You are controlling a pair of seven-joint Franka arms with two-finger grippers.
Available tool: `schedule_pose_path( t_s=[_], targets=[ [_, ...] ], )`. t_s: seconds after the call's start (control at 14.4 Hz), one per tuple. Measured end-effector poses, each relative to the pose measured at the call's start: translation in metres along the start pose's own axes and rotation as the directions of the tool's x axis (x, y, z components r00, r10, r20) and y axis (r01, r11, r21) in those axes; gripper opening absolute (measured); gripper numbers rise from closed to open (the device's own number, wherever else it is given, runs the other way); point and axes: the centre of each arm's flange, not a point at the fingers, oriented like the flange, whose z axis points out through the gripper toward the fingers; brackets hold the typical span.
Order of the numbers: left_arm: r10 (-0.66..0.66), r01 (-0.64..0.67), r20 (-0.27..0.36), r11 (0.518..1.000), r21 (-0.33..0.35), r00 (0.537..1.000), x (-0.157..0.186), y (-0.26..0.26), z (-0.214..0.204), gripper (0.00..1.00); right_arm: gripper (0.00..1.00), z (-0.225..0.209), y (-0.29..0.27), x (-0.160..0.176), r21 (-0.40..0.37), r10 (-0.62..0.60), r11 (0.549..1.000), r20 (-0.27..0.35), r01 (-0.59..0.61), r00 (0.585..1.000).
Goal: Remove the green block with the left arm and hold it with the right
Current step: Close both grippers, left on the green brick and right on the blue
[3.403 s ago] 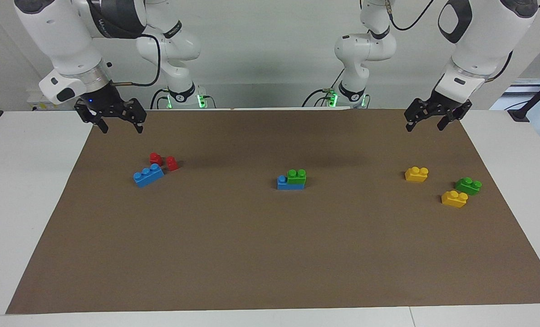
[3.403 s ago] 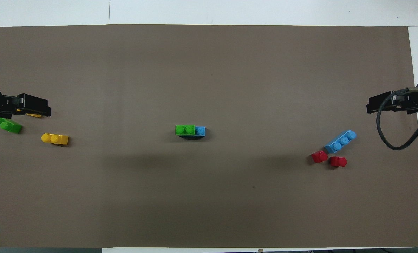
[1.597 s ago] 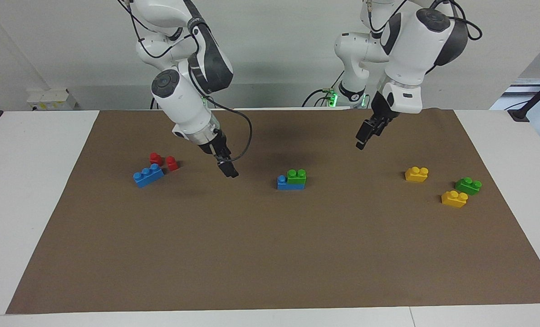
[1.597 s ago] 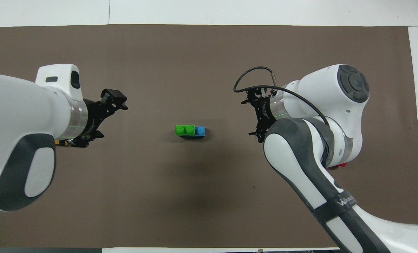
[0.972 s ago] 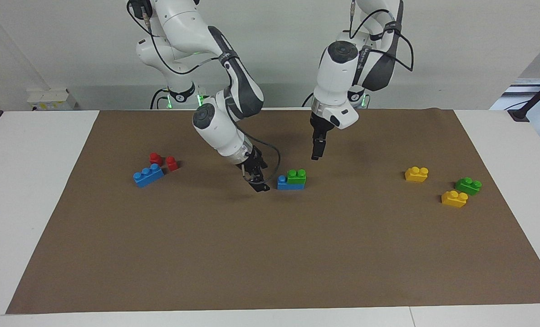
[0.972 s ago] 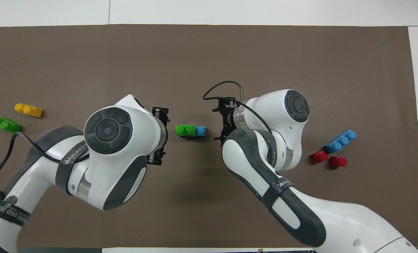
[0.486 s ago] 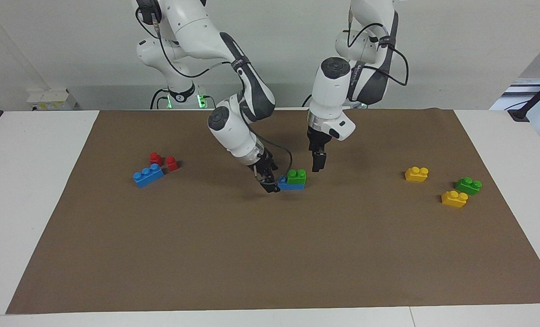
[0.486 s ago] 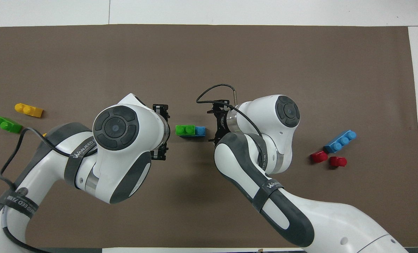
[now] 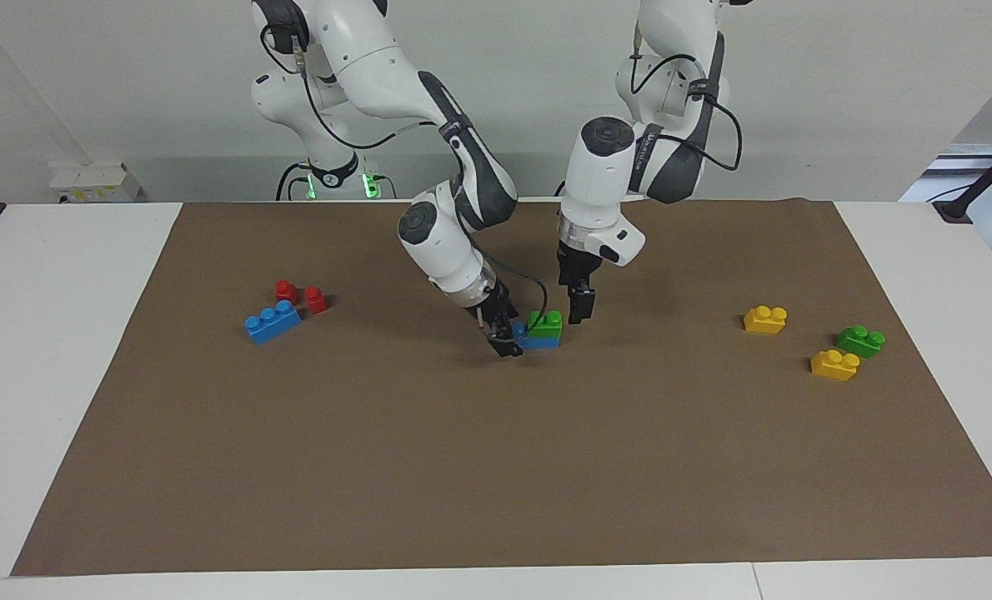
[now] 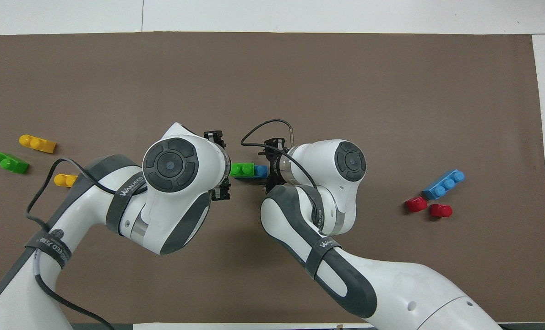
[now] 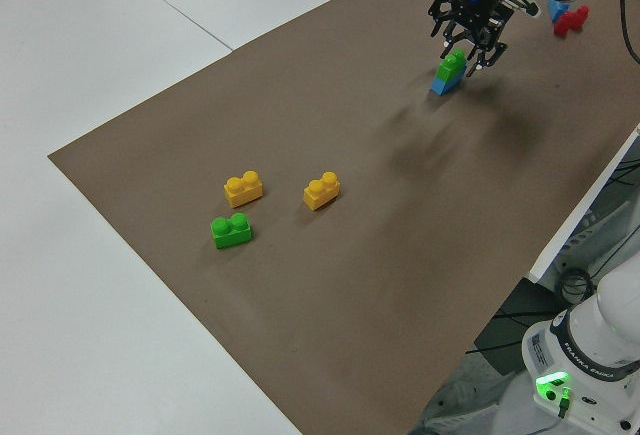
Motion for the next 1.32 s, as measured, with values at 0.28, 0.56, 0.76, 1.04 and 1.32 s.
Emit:
schedule_pose_path(
  t_s=[0.28, 0.56, 0.76, 1.04, 1.32],
  targets=[
    [-0.005, 0.005, -0.001, 1.000, 0.009, 1.000, -0.011, -0.006, 0.017, 1.00, 0.34, 0.000, 0.000, 0.000, 0.001, 0.000, 1.000, 0.000, 0.000, 1.000],
    [0.000, 0.001, -0.023, 1.000, 0.031, 1.000, -0.021, -0.013, 0.040, 1.00, 0.34, 0.000, 0.000, 0.000, 0.001, 0.000, 1.000, 0.000, 0.000, 1.000],
    [-0.007, 0.008, -0.040, 0.999, 0.031, 0.999, -0.023, -0.015, 0.049, 1.00, 0.34, 0.000, 0.000, 0.000, 0.001, 0.000, 1.000, 0.000, 0.000, 1.000],
    [-0.013, 0.014, -0.063, 1.000, 0.015, 0.998, -0.026, -0.016, 0.065, 1.00, 0.34, 0.000, 0.000, 0.000, 0.001, 0.000, 1.000, 0.000, 0.000, 1.000],
    [0.012, -0.012, -0.071, 1.000, -0.004, 0.997, -0.027, -0.015, 0.065, 0.56, 0.34, 0.000, 0.000, 0.000, 0.002, 0.000, 1.000, 0.000, 0.000, 1.000]
  ],
)
